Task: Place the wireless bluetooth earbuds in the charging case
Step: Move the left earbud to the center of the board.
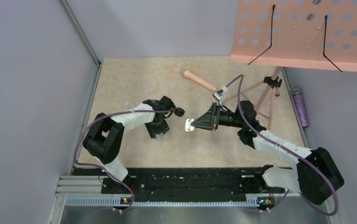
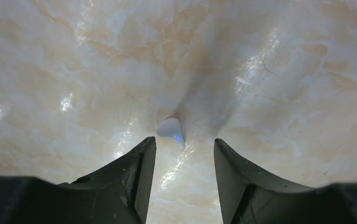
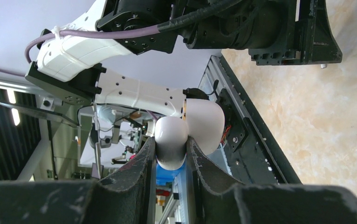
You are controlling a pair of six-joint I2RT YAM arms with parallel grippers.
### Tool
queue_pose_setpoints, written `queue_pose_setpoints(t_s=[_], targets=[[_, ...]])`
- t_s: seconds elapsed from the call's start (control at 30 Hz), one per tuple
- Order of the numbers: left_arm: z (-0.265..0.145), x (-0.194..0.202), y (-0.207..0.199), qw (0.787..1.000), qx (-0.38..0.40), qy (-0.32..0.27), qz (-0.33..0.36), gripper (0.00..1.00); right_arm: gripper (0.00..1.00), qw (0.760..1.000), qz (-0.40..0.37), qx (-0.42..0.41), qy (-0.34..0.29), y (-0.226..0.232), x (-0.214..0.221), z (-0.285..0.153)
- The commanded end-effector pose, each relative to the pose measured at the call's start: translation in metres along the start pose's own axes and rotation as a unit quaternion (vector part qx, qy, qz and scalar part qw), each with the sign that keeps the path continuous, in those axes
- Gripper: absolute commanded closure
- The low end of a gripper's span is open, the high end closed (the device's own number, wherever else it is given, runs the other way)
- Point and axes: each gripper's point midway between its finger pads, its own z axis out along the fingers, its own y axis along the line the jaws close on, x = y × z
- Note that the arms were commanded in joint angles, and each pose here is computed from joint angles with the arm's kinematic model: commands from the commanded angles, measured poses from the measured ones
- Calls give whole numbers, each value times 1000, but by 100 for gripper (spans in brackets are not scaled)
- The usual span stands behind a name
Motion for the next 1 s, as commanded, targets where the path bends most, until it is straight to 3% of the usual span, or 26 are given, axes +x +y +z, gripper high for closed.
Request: queue_pose_setpoints(t_s=[0.0, 0.2, 0.5, 0.97], targets=[[-4, -10, 7, 995, -43, -25, -87, 46, 100, 999, -38, -33, -4, 24, -3, -1], [-2, -12, 11, 993, -68, -29, -96, 45, 100, 999, -39, -34, -4, 24, -4, -1], [3, -10, 11, 992, -54, -19, -111, 55, 100, 999, -41, -36, 0, 27, -4, 0], [7, -13, 15, 992, -52, -17, -116, 63, 100, 999, -39, -35, 3, 25, -4, 1]])
